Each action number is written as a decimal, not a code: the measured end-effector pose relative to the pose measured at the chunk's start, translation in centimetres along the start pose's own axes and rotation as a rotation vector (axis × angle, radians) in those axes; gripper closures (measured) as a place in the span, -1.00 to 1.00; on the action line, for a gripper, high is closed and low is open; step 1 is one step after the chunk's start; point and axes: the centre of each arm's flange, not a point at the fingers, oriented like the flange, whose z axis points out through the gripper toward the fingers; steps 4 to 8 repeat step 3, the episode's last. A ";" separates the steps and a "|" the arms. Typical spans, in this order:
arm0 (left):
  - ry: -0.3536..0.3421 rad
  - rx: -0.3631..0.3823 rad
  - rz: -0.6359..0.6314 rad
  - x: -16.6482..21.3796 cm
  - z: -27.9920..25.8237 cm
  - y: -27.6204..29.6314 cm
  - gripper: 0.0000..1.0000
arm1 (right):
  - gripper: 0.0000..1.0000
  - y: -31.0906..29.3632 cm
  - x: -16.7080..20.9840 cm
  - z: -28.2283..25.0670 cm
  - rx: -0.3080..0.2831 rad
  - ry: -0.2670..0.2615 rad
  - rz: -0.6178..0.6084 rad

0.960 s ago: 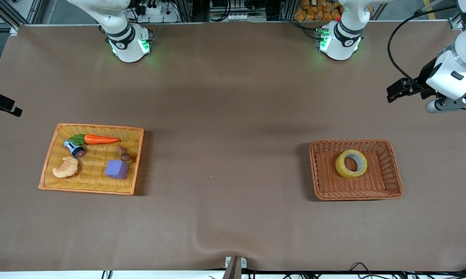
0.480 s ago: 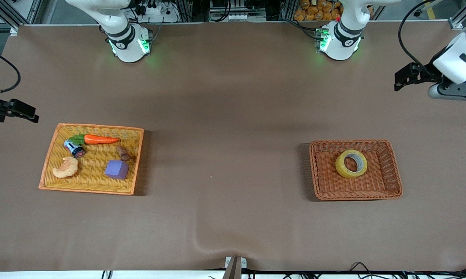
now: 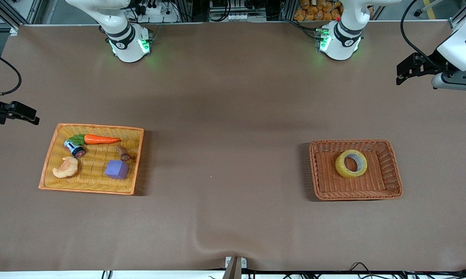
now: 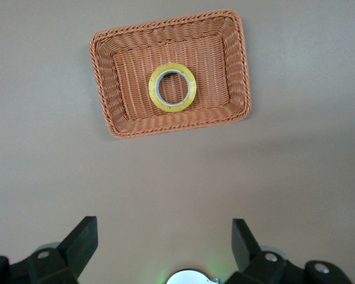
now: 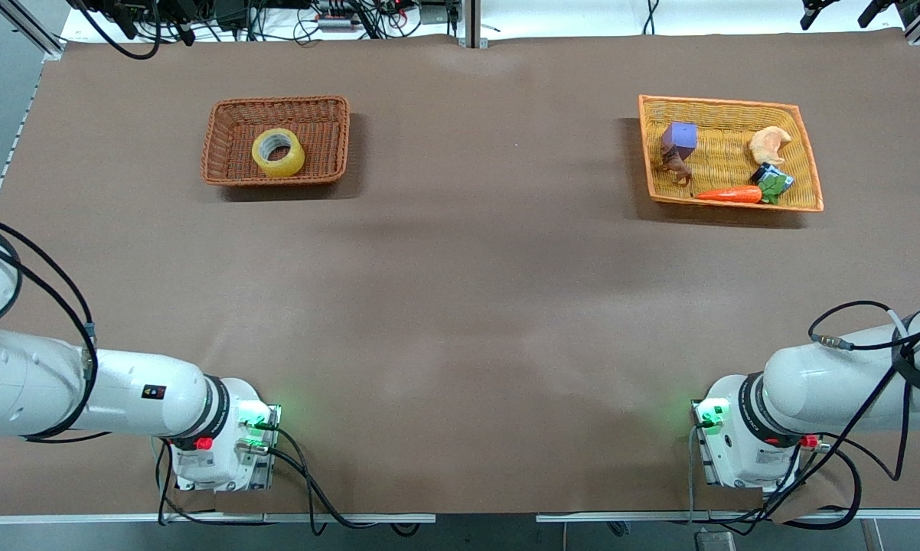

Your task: Transfer tape with both arms

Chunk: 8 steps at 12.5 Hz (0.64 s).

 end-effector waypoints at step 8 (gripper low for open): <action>0.009 0.002 0.016 0.0 -0.4 0.9 -1.00 | -1.00 0.7 -0.1 0.0 0.002 0.000 -0.008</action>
